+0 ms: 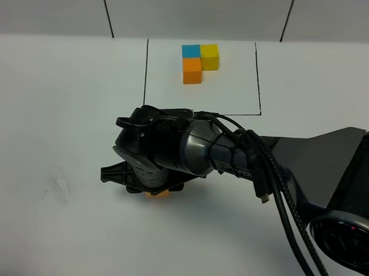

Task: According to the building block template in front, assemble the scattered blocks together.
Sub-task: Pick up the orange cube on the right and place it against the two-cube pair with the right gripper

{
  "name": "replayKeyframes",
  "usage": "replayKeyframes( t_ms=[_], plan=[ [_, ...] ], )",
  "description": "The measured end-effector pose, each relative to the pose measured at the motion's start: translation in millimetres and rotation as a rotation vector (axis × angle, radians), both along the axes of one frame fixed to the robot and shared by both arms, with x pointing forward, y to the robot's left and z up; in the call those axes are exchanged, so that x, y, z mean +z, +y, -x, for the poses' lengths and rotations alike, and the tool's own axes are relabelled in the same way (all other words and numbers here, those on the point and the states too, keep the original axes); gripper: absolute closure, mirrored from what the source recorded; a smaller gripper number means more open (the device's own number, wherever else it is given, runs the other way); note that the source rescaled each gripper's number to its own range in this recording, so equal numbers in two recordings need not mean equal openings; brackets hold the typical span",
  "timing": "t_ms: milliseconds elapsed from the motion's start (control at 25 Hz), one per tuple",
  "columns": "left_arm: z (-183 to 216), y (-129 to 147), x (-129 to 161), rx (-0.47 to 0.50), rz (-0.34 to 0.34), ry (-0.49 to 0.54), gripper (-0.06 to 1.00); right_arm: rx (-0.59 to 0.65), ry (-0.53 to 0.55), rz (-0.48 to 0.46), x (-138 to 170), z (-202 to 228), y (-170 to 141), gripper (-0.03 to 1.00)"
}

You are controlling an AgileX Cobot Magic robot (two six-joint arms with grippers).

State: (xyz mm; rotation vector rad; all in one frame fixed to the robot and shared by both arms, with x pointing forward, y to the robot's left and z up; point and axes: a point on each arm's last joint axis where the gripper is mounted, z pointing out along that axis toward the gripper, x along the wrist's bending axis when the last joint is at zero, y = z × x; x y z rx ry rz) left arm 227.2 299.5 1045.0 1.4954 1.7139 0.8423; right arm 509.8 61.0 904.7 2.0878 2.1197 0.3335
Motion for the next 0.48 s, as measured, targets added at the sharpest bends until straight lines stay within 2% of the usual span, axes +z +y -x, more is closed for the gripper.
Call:
replayKeyframes(
  t_ms=[480],
  plan=[
    [0.0, 0.0, 0.0, 0.000, 0.000, 0.000, 0.94, -0.003, -0.005, -0.010, 1.0, -2.2, 3.3, 0.44]
  ],
)
